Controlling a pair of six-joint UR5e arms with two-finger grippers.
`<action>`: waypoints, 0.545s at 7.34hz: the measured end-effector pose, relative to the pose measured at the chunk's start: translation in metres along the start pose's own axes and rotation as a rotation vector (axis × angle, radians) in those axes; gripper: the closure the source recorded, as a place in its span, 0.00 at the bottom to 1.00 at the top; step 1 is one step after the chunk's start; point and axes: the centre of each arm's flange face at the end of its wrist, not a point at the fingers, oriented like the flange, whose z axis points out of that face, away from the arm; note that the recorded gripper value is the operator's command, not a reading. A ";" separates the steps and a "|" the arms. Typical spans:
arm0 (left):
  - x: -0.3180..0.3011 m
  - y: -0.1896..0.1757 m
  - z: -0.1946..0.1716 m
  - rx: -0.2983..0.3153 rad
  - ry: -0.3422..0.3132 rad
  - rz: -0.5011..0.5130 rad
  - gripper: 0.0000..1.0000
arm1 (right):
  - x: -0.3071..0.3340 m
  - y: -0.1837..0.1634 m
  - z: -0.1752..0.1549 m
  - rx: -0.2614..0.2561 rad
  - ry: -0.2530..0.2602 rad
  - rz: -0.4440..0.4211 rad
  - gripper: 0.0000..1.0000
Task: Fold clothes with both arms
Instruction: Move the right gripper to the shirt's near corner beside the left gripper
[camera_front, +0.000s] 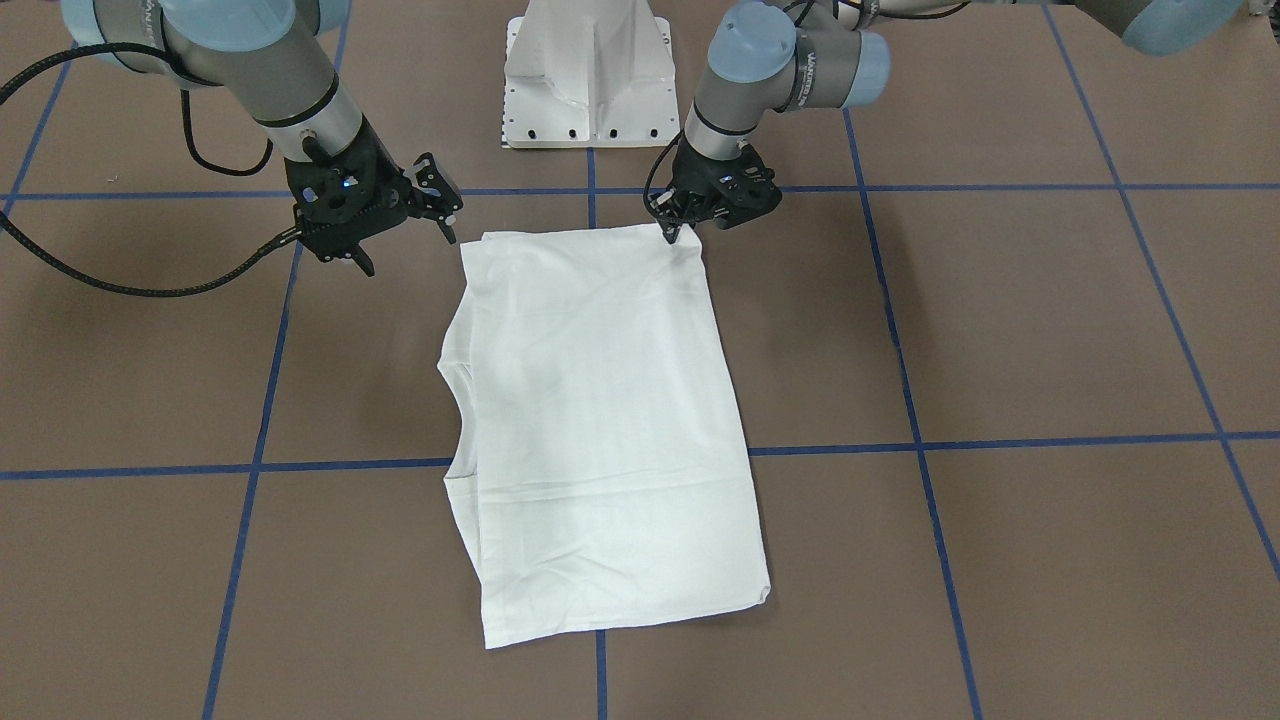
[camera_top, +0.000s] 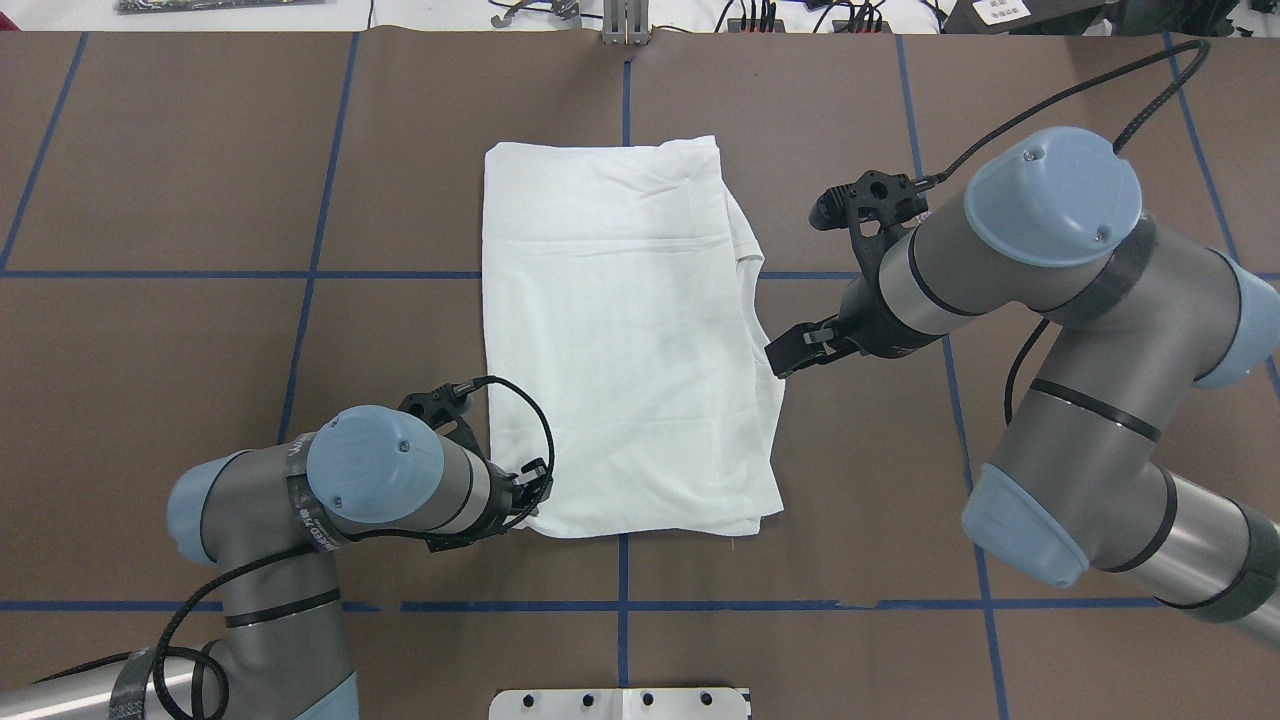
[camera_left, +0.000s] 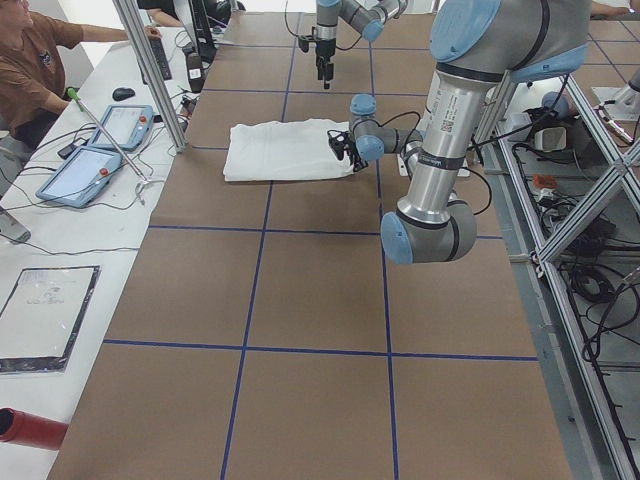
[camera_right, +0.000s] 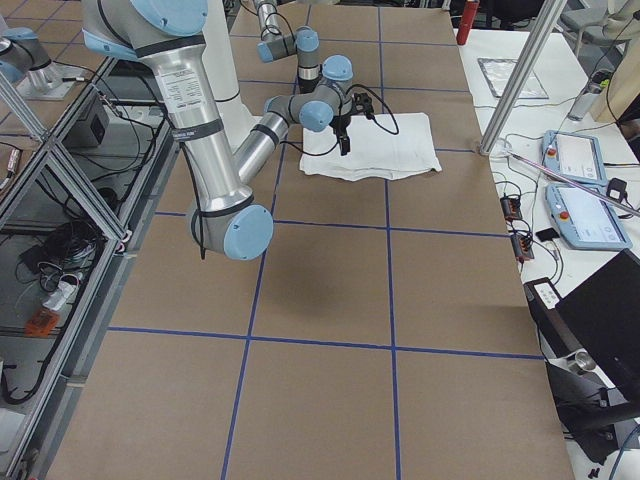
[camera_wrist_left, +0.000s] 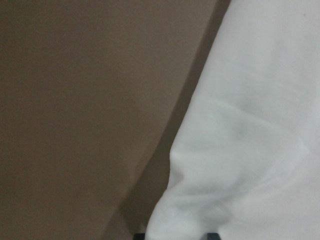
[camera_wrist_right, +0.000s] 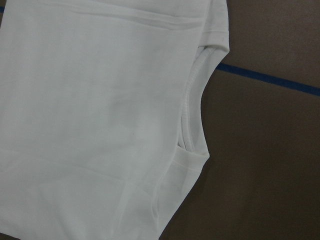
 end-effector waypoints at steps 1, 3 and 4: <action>0.004 0.001 -0.009 -0.003 0.016 0.001 1.00 | 0.003 -0.002 -0.004 -0.006 -0.010 0.007 0.01; 0.009 0.006 -0.040 -0.015 0.050 0.005 1.00 | 0.004 -0.002 -0.008 -0.017 -0.024 0.043 0.01; 0.010 0.010 -0.053 -0.026 0.047 0.005 1.00 | 0.003 0.000 -0.006 -0.024 -0.027 0.107 0.01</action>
